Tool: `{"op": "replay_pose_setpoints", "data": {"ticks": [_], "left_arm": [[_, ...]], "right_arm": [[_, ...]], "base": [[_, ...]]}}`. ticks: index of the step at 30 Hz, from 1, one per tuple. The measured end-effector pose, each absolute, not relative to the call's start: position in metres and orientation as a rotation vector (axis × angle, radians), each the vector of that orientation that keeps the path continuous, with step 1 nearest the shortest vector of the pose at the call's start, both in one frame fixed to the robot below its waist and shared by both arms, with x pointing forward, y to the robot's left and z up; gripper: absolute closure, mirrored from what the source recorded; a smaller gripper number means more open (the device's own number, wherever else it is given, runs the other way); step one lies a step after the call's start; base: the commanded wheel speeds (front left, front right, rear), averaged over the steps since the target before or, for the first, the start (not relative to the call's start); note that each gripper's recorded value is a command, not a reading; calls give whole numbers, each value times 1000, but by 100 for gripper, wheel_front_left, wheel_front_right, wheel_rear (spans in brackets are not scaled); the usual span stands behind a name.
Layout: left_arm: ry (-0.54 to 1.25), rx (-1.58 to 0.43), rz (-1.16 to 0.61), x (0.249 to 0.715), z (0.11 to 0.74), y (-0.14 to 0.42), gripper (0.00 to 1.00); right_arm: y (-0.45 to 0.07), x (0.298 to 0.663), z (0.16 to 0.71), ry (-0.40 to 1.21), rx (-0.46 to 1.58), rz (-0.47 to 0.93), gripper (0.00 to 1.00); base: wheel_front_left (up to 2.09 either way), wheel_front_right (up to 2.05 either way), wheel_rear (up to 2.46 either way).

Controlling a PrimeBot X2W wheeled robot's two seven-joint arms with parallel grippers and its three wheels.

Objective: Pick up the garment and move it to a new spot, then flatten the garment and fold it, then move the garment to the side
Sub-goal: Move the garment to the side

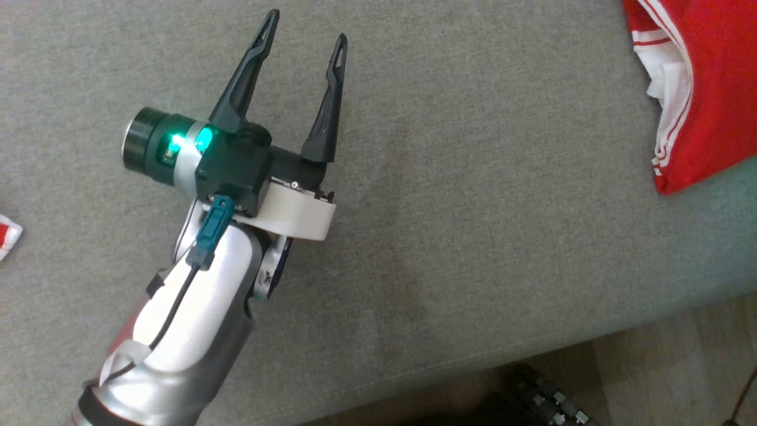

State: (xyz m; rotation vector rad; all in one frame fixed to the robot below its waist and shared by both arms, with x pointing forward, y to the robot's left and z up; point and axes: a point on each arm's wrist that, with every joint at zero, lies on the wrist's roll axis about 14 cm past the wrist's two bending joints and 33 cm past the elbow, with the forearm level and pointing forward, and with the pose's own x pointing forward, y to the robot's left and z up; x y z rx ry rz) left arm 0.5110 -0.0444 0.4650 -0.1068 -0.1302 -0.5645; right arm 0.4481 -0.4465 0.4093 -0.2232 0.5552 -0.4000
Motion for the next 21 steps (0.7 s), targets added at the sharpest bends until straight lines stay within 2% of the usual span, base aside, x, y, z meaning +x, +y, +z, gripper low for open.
{"op": "replay_pose_setpoints", "data": {"ticks": [3, 8, 16, 21], "left_arm": [[-136, -110, -556, 510, 470, -43, 0], [-148, -93, -523, 506, 482, -32, 0], [-119, -69, -417, 482, 490, 3, 0], [-96, -50, -358, 465, 491, 25, 0]], "right_arm": [[-449, 445, 415, 523, -235, -413, 0], [-434, 451, 437, 378, -242, -377, 0], [-344, 448, 459, 197, -155, -201, 0], [-294, 439, 469, 148, -116, -98, 0]], "base": [[0, 0, 0], [0, 0, 0], [0, 0, 0], [0, 0, 0]]}}
